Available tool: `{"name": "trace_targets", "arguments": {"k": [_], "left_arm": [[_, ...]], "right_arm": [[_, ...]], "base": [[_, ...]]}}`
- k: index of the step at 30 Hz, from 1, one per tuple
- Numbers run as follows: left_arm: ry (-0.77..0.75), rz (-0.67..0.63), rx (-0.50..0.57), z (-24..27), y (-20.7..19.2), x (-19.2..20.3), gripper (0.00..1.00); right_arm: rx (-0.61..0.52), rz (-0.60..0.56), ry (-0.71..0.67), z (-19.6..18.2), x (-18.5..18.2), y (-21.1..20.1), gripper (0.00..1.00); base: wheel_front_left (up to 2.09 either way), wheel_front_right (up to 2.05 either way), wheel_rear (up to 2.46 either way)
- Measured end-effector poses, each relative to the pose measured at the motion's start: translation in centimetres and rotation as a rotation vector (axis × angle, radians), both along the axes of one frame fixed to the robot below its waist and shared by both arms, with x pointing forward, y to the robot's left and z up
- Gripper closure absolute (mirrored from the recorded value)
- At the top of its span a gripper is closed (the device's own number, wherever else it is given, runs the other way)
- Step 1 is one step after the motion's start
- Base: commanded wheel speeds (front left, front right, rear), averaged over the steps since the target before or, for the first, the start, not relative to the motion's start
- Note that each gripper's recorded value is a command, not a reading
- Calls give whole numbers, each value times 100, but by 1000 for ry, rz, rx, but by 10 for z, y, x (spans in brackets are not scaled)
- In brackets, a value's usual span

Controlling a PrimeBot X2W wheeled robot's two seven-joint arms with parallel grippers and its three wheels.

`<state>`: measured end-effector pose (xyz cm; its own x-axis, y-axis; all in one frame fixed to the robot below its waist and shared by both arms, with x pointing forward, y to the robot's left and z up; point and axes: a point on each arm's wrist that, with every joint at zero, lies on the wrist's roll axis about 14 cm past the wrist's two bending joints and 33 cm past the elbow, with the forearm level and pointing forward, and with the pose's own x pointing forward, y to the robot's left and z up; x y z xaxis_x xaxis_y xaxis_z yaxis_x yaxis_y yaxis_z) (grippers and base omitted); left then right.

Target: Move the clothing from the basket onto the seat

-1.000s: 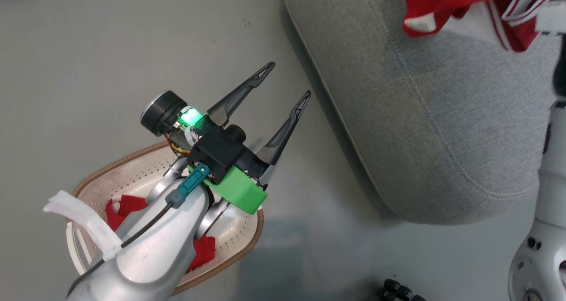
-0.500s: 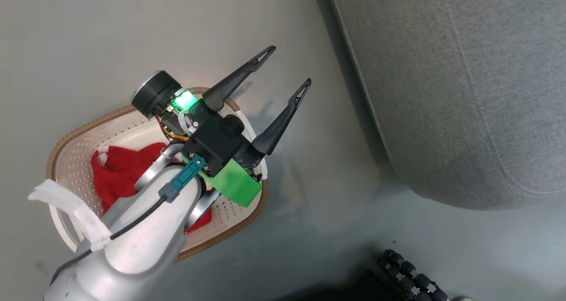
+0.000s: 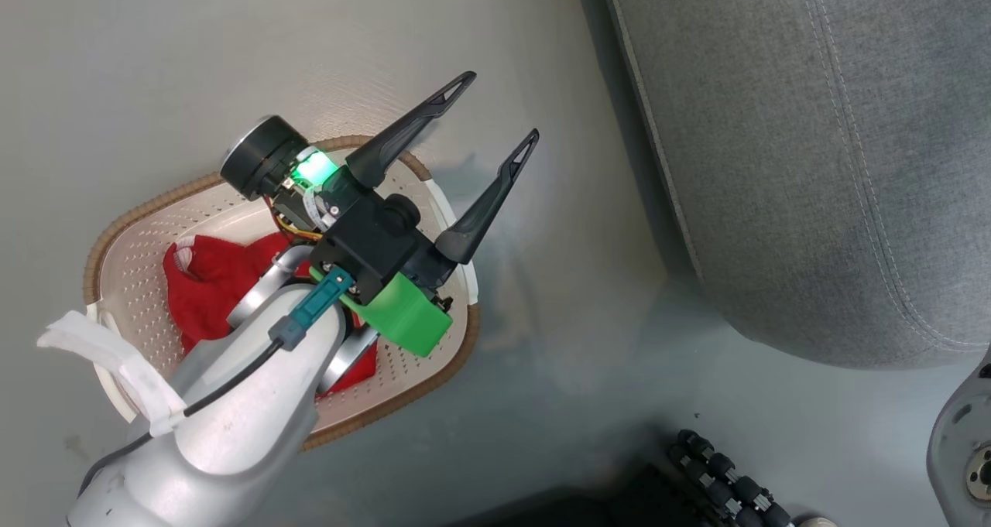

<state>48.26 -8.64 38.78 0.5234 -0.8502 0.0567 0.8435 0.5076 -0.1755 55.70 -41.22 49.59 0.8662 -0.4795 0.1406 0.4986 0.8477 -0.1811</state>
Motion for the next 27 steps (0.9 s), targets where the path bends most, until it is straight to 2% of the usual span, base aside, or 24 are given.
{"name": "trace_targets", "arguments": {"k": [7, 13, 14, 15, 21, 27], "left_arm": [[-24, 9, -3, 11, 1, 3, 0], [-41, 20, -12, 22, 1, 4, 0], [-45, 22, -11, 25, 2, 5, 0], [-50, 23, -12, 27, 2, 5, 0], [-72, 40, -28, 48, 1, 2, 0], [-102, 60, -43, 79, 0, -10, 0]], "right_arm": [[115, -13, 100, -52, -20, 14, 100], [186, -22, 145, -75, -35, 20, 100], [185, -18, 137, -73, -35, 22, 61], [186, -14, 128, -69, -35, 23, 0], [172, 29, 130, -59, -47, 35, 0], [152, 67, 140, -45, -83, 45, 0]], "base": [[0, 0, 0], [0, 0, 0], [0, 0, 0], [0, 0, 0], [0, 0, 0], [0, 0, 0]]}}
